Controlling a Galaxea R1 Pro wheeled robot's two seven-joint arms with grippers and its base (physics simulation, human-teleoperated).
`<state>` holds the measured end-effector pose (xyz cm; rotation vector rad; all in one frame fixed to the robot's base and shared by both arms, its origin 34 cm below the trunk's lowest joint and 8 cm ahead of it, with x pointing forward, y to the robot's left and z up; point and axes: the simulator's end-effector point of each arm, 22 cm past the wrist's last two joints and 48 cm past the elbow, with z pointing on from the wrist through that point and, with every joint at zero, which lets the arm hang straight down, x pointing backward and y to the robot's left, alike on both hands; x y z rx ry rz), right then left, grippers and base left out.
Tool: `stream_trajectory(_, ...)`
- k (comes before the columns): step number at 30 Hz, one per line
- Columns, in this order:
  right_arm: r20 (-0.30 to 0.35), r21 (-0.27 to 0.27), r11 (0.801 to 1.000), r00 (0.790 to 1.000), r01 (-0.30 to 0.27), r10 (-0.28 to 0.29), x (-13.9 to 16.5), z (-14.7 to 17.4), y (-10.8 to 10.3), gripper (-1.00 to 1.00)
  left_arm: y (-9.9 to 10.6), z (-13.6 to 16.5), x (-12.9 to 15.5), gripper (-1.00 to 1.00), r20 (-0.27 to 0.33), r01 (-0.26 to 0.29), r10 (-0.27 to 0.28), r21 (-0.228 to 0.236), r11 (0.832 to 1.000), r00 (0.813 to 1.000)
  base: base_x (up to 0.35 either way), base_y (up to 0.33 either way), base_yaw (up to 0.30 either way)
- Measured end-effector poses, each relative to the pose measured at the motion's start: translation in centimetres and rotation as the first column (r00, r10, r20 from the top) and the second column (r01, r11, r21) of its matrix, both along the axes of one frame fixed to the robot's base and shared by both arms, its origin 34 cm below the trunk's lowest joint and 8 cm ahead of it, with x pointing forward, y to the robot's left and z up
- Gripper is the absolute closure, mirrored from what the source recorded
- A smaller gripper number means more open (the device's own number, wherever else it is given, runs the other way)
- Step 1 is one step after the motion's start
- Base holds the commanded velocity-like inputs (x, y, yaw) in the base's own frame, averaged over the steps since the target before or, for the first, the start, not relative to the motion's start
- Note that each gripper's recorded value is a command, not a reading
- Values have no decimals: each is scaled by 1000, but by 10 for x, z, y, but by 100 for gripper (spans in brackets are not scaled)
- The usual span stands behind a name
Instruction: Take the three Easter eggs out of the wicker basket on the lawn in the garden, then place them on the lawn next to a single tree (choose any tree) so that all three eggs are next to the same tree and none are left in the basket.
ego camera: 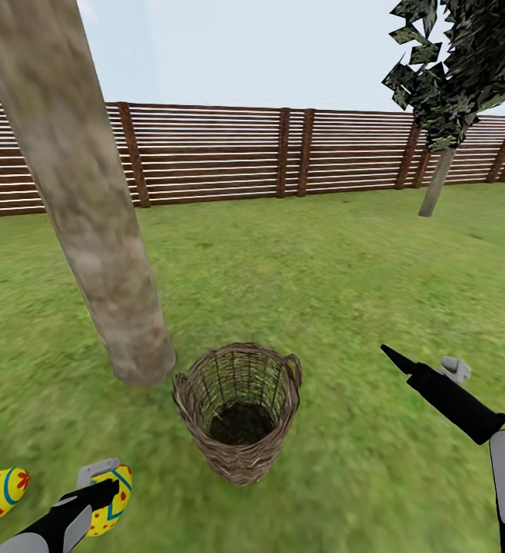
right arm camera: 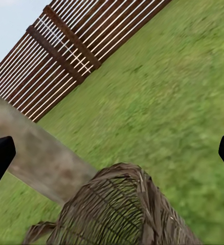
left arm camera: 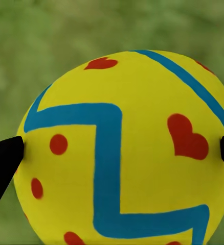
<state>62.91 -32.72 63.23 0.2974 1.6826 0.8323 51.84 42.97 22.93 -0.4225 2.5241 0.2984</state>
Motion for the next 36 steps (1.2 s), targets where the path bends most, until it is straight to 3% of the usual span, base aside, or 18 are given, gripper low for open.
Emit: stream_trajectory(36, -13, 0, 1000, 1000, -1, 1, 2, -7, 0, -100, 0, -5, -2, 100, -7, 1, -1, 0, 1000, 1000, 46, 1, 0)
